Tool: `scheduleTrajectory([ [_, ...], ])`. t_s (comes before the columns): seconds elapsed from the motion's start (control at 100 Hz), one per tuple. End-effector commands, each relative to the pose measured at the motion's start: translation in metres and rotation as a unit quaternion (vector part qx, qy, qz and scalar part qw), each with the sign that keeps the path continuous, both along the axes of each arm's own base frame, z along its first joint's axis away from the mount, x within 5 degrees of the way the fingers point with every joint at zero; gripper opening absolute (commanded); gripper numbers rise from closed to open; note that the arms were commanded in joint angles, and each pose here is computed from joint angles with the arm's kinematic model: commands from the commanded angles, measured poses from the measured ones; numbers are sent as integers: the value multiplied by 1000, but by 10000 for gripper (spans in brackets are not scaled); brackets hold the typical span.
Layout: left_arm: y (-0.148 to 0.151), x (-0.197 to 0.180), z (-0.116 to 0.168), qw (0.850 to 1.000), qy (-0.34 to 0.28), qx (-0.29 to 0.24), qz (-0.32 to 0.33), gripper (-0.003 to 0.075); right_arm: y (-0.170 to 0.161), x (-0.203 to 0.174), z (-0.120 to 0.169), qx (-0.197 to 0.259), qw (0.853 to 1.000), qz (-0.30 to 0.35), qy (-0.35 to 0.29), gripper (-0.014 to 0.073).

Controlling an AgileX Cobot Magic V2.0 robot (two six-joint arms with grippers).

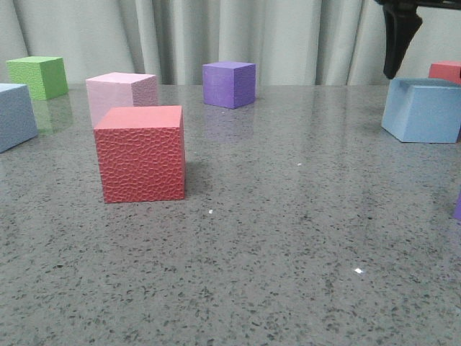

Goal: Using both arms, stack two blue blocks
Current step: 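Lower the right gripper onto the far light blue cube and close, then lift the light blue cube with the right gripper, set it beside the purple cube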

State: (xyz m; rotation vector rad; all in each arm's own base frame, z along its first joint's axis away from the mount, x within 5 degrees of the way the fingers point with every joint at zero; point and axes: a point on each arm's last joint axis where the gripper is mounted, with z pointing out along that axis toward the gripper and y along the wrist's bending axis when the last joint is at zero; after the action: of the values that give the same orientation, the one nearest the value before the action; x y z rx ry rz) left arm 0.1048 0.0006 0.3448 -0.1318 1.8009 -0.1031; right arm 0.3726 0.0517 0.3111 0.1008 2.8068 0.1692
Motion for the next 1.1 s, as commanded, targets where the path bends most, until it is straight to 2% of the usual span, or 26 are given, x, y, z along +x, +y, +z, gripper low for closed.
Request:
scheduleTrajectory([
  [0.0,0,2,18,999,-54,-5,3,638,-2,0,22,8,999,-5,-53,653],
  [0.3,0,2,18,999,-54,-5,3,638,-1,11,4,5,1000,-5,-31,653],
  [0.47,0,2,18,999,-54,-6,3,638,-1,11,2,5,1000,-5,-28,650],
  [0.54,0,2,18,999,-54,-6,3,638,-1,11,2,5,1000,-5,-28,614],
  [0.66,0,2,18,999,-54,-6,3,638,-1,11,2,5,1000,-5,-27,486],
  [0.78,0,2,18,999,-54,-6,3,637,-1,11,2,5,1000,-5,-26,400],
  [1.09,0,2,18,999,-54,-6,3,638,0,9,4,8,1000,-4,-20,379],
])
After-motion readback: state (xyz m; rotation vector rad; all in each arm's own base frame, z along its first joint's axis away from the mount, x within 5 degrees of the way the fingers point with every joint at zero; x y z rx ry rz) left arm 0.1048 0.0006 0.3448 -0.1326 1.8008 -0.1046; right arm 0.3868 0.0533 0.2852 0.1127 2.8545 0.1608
